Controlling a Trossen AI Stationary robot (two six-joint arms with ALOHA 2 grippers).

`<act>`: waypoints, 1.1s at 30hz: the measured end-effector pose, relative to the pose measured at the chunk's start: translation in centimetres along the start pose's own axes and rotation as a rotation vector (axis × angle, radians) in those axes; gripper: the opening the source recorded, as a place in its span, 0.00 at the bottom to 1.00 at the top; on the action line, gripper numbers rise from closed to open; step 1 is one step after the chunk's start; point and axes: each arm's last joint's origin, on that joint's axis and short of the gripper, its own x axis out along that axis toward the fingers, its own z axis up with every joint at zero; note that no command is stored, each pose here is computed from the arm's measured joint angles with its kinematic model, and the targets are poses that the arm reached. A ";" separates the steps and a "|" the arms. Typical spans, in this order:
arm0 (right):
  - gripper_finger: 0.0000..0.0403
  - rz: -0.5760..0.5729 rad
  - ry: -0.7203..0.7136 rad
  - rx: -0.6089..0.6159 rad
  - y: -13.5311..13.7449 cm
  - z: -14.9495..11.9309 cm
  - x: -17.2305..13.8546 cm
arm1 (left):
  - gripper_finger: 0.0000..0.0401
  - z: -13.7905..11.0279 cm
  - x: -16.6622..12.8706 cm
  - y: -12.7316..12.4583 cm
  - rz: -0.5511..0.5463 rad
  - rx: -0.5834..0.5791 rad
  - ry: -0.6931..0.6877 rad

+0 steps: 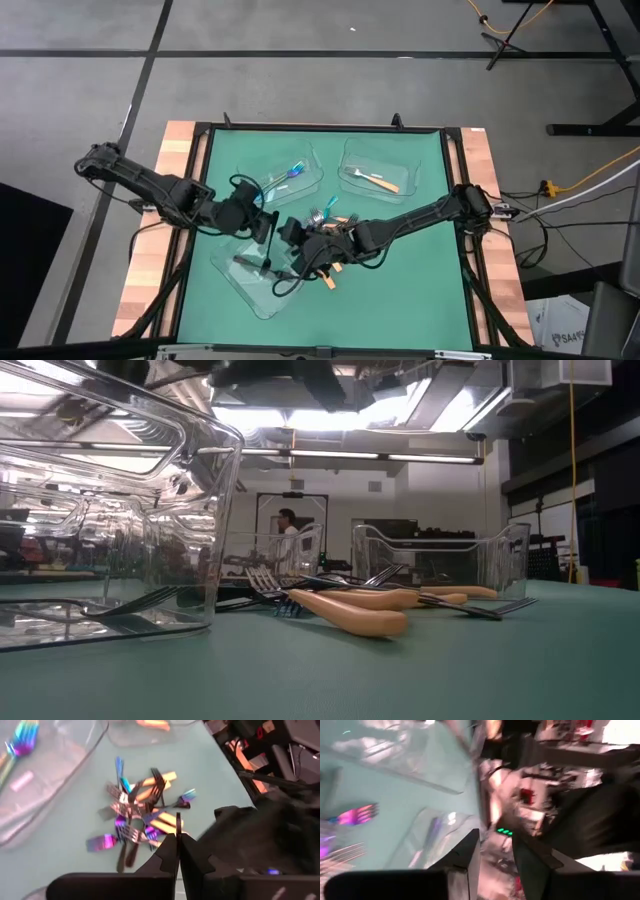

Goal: Sort silverware by color (type)
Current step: Put the black fork into the bottom transparent bin

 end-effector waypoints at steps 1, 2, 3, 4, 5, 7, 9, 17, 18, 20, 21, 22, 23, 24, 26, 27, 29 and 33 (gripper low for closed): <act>0.27 0.023 0.010 0.007 0.2 -0.1 -0.1 | 0.01 -0.3 -0.2 -0.1 0.000 0.027 -0.019; 0.27 0.042 0.013 0.018 0.4 -0.2 -0.1 | 0.00 -0.6 -0.4 -0.3 -0.001 0.055 -0.040; 0.27 0.063 0.019 0.031 0.4 -0.4 -0.4 | 0.00 -1.0 -0.7 -0.4 -0.004 0.083 -0.058; 0.27 0.088 0.027 0.042 0.5 -0.6 -0.7 | 0.00 -1.4 -1.0 -0.6 -0.008 0.105 -0.076; 0.27 0.106 0.035 0.060 0.5 -0.8 -1.0 | 0.00 -1.7 -1.3 -0.7 -0.011 0.126 -0.096; 0.27 0.127 0.050 0.109 0.3 -1.2 -1.6 | 0.00 -2.5 -1.9 -1.0 -0.020 0.161 -0.139; 0.27 0.157 0.073 0.149 0.4 -1.6 -2.1 | 0.00 -3.3 -2.3 -1.0 -0.023 0.185 -0.200; 0.27 0.177 0.172 0.203 0.5 -2.4 -2.9 | 0.00 -7.9 -1.6 0.6 -0.087 0.145 -0.299; 0.27 0.179 0.172 0.202 0.5 -2.5 -2.9 | 0.00 -8.5 -1.2 0.9 -0.101 0.146 -0.306; 0.27 0.186 0.162 0.204 0.6 -2.4 -2.9 | 0.00 -9.4 -0.7 1.4 -0.134 0.148 -0.316; 0.27 0.190 0.154 0.206 0.6 -2.4 -2.9 | 0.00 -9.8 -0.3 1.7 -0.146 0.156 -0.317; 0.27 0.196 0.144 0.207 0.6 -2.4 -2.9 | 0.00 -10.2 0.0 2.0 -0.156 0.169 -0.321; 0.27 0.196 0.143 0.208 0.6 -2.4 -2.9 | 0.00 -10.4 0.2 2.2 -0.167 0.181 -0.325; 0.27 0.193 0.142 0.210 0.6 -2.3 -2.9 | 0.00 -10.7 0.5 2.4 -0.177 0.196 -0.331; 0.27 0.189 0.140 0.213 0.5 -2.3 -2.9 | 0.00 -11.0 0.9 2.8 -0.194 0.233 -0.342; 0.27 0.189 0.141 0.214 0.5 -2.4 -2.9 | 0.00 -11.1 1.0 2.9 -0.202 0.247 -0.344; 0.27 0.190 0.142 0.213 0.5 -2.4 -2.8 | 0.00 -11.2 1.1 2.9 -0.228 0.230 -0.351; 0.27 0.189 0.147 0.220 0.5 -2.6 -2.7 | 0.00 -11.4 1.4 3.2 -0.243 0.181 -0.382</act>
